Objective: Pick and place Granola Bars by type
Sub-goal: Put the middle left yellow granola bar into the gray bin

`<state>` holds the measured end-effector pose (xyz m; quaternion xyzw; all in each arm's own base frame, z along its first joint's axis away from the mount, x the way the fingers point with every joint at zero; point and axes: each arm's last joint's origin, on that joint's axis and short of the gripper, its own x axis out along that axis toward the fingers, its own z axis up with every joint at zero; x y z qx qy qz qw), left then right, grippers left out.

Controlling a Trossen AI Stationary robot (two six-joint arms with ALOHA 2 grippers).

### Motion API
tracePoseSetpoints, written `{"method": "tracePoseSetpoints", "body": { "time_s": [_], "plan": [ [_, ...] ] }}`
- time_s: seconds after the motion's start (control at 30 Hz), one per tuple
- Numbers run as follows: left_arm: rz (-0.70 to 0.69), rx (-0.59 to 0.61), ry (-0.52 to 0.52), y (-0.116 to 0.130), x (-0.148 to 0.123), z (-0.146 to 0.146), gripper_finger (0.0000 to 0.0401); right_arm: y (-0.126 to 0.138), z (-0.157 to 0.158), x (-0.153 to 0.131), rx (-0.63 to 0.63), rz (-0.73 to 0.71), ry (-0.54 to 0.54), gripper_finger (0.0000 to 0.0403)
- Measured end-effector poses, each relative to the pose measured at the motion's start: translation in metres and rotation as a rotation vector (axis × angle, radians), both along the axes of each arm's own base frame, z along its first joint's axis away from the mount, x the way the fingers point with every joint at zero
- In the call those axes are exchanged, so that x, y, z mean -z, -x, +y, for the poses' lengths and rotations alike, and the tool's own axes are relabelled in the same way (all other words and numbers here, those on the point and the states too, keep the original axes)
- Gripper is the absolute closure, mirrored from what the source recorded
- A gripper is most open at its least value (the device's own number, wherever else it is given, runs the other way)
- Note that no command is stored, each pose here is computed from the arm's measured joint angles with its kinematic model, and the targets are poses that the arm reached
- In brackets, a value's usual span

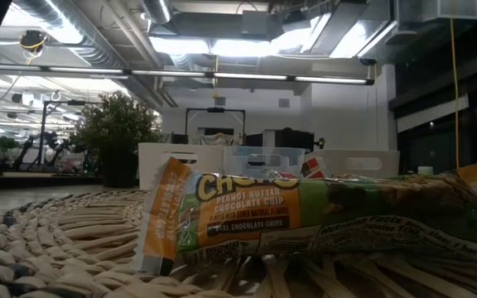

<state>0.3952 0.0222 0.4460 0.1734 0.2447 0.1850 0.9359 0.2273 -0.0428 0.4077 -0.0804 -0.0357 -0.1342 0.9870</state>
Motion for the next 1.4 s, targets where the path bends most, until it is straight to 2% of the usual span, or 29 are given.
{"method": "tracePoseSetpoints", "body": {
  "time_s": [0.17,0.33,0.47,0.67,0.77,0.83,0.97,1.1,1.3,1.4],
  "plan": [
    [-0.005,0.011,0.003,0.000,0.000,-0.001,0.0375,0.000,-0.003,0.000,-0.015,-0.008,-0.014,0.0133],
    [-0.020,0.017,0.006,-0.001,-0.002,-0.001,0.0375,-0.001,-0.003,0.000,-0.044,-0.009,-0.019,0.0166],
    [-0.022,0.015,0.006,-0.001,-0.002,0.000,0.0375,-0.001,-0.003,0.000,-0.074,-0.008,-0.017,0.0223],
    [-0.035,-0.004,0.032,-0.001,-0.002,0.003,0.0375,-0.001,-0.001,0.000,-0.123,-0.014,-0.053,0.0339],
    [-0.043,-0.011,0.049,-0.001,-0.002,0.003,0.0375,-0.001,-0.001,0.000,-0.157,-0.014,-0.054,0.0384],
    [-0.043,-0.009,0.051,-0.001,-0.002,0.003,0.0375,-0.001,0.000,0.000,-0.161,-0.014,-0.054,0.0390],
    [-0.034,-0.002,0.058,-0.001,-0.001,0.002,0.0370,-0.002,0.000,0.001,-0.166,-0.013,-0.057,0.0375],
    [-0.004,-0.015,0.115,0.002,0.003,0.002,0.0340,0.001,0.001,0.000,-0.173,-0.012,-0.056,0.0383],
    [0.208,-0.049,0.174,0.014,0.023,0.001,0.0246,0.015,0.003,-0.011,-0.176,-0.065,-0.039,0.0392],
    [0.162,-0.051,0.262,0.022,0.014,-0.002,0.0197,0.019,0.004,-0.008,-0.169,-0.020,-0.046,0.0385]
  ]
}}
